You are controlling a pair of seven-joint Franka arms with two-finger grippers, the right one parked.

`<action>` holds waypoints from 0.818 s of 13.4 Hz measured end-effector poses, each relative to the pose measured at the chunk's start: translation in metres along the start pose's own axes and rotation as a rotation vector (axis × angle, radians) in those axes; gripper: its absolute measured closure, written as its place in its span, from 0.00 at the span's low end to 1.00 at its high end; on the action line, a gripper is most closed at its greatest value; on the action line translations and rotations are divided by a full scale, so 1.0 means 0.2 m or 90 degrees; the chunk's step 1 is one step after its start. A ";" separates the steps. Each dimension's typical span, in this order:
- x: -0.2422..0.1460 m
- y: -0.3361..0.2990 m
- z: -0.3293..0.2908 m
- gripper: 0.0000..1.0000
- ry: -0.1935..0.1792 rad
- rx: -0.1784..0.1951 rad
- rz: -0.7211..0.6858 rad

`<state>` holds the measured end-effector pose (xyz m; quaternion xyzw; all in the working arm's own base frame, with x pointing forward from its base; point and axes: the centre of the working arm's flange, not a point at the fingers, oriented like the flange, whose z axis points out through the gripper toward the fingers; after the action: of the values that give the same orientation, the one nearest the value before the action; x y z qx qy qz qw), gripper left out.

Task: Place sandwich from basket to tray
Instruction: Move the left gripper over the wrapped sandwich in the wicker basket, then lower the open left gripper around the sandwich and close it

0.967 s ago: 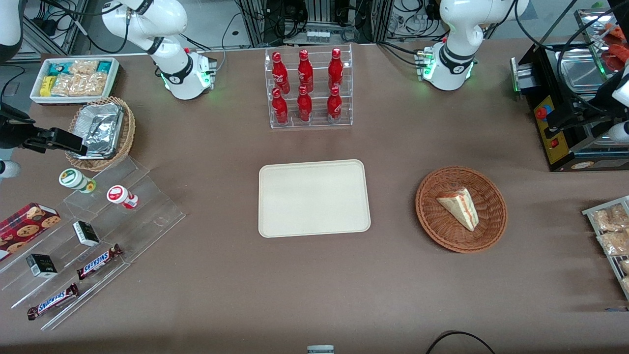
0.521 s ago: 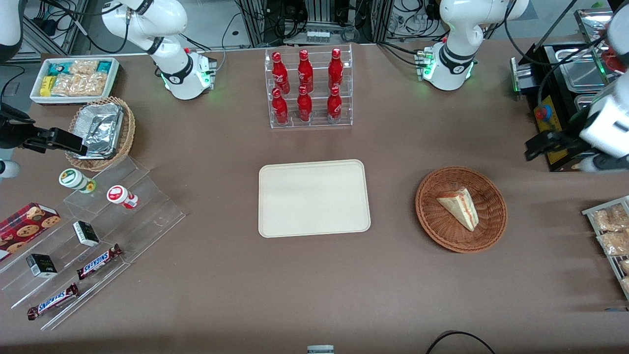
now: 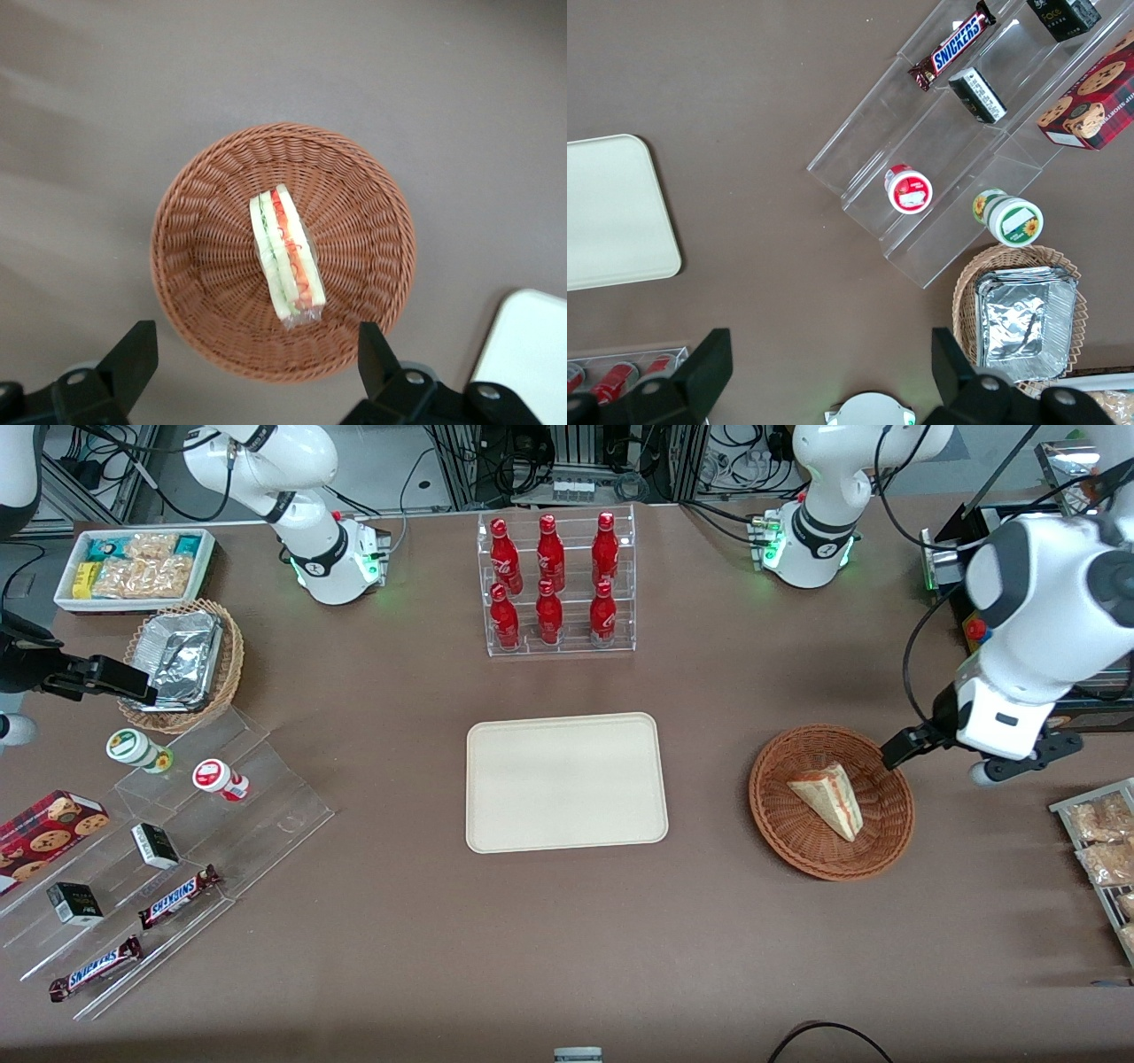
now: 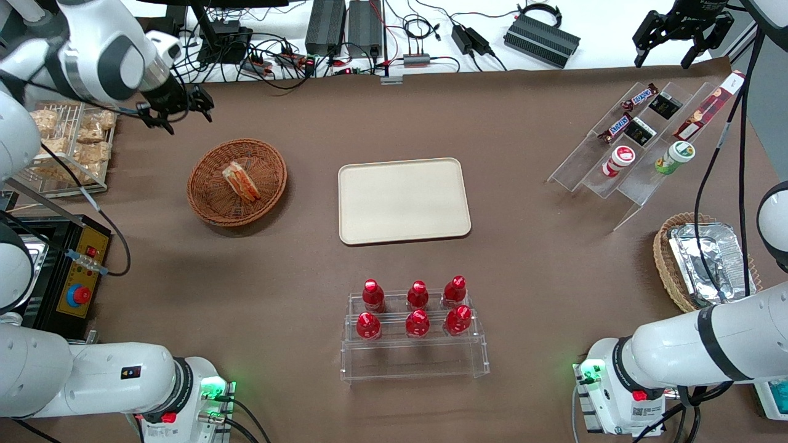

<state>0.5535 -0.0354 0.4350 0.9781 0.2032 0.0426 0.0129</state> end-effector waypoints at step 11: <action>-0.27 0.05 0.57 0.00 0.010 -0.020 -0.099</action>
<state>0.5180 -0.0672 0.3177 0.9587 0.2781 0.0524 0.0297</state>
